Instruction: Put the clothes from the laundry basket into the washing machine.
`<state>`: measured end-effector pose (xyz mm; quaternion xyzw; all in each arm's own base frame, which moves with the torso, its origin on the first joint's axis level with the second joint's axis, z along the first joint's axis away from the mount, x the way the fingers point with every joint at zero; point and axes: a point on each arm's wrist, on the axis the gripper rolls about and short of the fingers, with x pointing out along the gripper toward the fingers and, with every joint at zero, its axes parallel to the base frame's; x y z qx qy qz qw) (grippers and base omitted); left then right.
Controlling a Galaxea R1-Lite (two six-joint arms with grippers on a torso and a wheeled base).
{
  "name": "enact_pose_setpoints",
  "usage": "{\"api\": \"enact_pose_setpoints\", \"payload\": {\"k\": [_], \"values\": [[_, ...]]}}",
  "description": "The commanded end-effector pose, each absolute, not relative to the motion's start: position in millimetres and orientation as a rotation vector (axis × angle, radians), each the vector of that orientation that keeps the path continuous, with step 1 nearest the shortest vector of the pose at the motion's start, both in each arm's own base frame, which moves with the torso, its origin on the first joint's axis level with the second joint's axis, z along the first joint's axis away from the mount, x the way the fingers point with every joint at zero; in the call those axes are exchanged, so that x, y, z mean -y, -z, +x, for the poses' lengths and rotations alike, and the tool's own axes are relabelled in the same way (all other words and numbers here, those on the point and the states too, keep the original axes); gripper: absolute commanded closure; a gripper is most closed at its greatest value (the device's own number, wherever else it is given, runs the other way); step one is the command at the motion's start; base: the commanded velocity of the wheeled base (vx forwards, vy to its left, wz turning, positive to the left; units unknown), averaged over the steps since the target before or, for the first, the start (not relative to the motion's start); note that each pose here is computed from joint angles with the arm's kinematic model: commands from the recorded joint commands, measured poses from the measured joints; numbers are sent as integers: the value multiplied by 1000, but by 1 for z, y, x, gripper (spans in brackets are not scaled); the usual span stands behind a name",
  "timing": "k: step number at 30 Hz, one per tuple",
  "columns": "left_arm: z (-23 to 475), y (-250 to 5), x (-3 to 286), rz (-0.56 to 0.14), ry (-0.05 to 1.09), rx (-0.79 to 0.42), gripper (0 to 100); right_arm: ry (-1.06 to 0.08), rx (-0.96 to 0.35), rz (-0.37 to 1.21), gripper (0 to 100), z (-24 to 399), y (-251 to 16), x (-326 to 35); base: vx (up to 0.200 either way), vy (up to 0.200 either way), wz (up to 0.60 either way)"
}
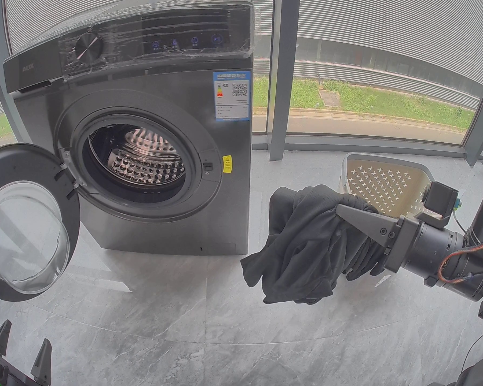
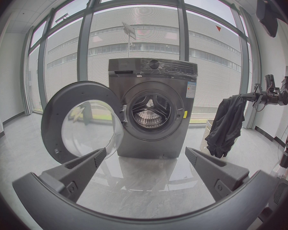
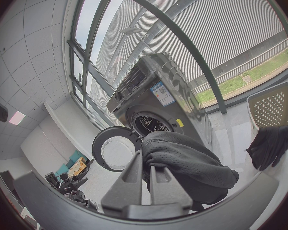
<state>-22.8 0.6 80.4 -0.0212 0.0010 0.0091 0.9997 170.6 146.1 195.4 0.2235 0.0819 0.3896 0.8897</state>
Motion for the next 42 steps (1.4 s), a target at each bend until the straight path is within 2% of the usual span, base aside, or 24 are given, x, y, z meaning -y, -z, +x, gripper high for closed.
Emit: {"api": "enact_pose_setpoints", "payload": {"k": [1, 13, 22, 31, 42], "values": [[-23, -76, -1, -41, -20, -1, 0, -810, -177, 464, 100, 171, -194, -147, -200, 200, 0], [-23, -76, -1, -40, -22, -1, 0, -809, -173, 463, 100, 171, -195, -147, 0, 0, 0], [-23, -76, -1, -40, -20, -1, 0, -809, -173, 463, 100, 171, -195, -147, 200, 0, 0], [-23, -76, -1, -40, -18, -1, 0, -810, -176, 462, 100, 170, -194, -147, 0, 0, 0], [-23, -76, -1, -40, -18, -1, 0, -808, -177, 462, 100, 171, -194, -147, 0, 200, 0]]}}
